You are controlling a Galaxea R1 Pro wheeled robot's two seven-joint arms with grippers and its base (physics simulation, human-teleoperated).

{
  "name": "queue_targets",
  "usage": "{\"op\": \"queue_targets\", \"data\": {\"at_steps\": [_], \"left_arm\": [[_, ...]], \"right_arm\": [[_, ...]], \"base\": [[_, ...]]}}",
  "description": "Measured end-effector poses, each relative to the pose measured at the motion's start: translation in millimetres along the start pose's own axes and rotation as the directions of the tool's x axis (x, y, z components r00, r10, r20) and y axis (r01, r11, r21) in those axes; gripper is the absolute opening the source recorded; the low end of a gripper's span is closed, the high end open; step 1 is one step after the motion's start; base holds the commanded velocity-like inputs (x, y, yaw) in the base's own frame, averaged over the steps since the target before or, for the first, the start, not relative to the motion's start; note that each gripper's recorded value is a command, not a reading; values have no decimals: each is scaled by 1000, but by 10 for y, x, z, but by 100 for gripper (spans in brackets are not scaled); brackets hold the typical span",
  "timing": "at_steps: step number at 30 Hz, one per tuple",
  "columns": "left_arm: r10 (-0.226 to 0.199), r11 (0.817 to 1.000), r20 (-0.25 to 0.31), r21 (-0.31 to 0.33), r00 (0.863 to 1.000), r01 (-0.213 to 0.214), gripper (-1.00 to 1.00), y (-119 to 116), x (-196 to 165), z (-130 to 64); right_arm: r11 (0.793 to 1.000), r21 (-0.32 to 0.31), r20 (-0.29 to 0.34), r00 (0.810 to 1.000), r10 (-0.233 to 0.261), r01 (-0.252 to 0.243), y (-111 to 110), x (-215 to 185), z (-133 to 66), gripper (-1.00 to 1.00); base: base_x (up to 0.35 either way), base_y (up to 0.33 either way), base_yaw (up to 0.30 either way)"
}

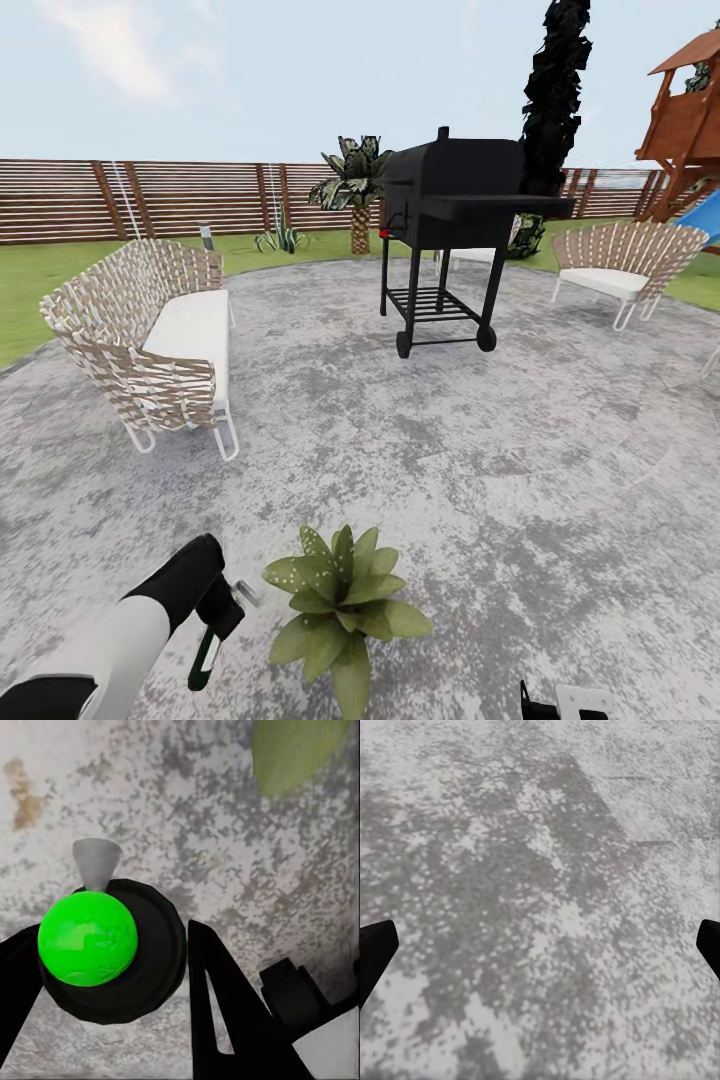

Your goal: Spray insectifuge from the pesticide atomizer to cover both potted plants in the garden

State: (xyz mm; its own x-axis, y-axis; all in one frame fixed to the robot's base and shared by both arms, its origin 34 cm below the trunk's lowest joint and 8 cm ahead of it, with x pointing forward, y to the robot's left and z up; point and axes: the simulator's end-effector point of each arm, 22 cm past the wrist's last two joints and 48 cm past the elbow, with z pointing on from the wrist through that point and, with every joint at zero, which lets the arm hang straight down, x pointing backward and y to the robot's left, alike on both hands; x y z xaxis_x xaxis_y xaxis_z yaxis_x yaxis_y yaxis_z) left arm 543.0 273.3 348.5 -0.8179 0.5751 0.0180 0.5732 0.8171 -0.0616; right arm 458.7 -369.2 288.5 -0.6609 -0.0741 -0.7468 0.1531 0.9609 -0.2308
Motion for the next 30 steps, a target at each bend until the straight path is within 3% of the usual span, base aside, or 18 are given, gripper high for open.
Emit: {"op": "queue_targets", "data": {"at_steps": [4,10,16,30], "left_arm": [[-2,1000,25,15,1000,1,-100,-64,-28,36],[37,997,176,62,984,-48,-100,-235,-146,195],[25,1000,168,-2,985,-25,-100,-126,-54,288],[30,1000,176,-1,984,-30,-100,-177,-103,287]], "right_arm": [[1000,1,1,1000,0,0,-5,-5,1,100],[1000,1,1,1000,0,0,-4,-5,2,100],[1000,-1,0,1000,1,-1,11,0,1,100],[1000,5,2,1000,-2,2,-38,-7,6,100]], "base": [[0,0,0],[0,0,0],[-164,0,0],[-54,0,0]]}}
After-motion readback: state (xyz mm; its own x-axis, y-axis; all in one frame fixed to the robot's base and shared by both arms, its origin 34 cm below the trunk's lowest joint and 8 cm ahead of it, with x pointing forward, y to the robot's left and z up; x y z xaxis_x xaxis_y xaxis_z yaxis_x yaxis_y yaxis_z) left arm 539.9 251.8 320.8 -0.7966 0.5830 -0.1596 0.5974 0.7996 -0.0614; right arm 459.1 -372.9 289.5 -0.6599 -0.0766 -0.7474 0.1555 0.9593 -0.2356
